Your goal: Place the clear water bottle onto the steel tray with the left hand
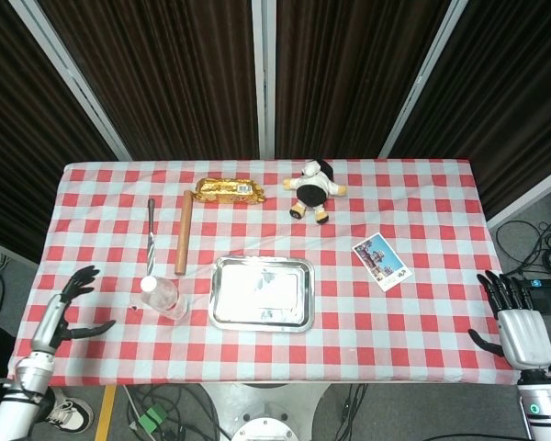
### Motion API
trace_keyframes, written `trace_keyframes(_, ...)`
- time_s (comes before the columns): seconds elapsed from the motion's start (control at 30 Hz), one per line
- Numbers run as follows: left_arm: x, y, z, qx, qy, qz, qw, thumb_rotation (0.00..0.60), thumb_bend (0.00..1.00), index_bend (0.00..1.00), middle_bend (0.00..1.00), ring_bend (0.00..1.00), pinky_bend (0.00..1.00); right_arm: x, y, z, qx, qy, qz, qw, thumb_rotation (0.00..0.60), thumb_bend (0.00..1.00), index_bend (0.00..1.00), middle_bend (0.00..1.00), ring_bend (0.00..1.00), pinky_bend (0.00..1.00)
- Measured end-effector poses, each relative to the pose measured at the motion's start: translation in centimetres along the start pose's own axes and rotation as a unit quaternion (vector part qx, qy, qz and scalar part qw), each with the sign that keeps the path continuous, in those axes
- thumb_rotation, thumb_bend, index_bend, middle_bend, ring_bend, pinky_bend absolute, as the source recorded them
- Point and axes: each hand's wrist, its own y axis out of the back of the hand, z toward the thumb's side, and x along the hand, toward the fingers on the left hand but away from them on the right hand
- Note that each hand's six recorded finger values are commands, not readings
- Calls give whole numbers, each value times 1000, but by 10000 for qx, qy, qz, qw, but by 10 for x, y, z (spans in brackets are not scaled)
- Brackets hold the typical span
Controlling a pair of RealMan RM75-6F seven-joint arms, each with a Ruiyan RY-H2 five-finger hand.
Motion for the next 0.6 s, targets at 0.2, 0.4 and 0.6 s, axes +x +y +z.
trace_keyframes(0.2,11,-29,6,-244,-90,-327,9991,600,0,156,226,166,204,0,1,0,-10,-2,-23,10000,600,119,65,47,0,0)
trace_keyframes(0.4,24,-48,18,-304,-251,-481,9981,600,0,155,226,166,204,-1,1,-2,-17,-31,-12,10000,600,119,65,47,0,0)
trace_keyframes(0.6,29,-63,25,-295,-344,-621,9970,600,0,156,226,166,204,-1,1,-3,-34,-44,-1,10000,600,119,65,47,0,0)
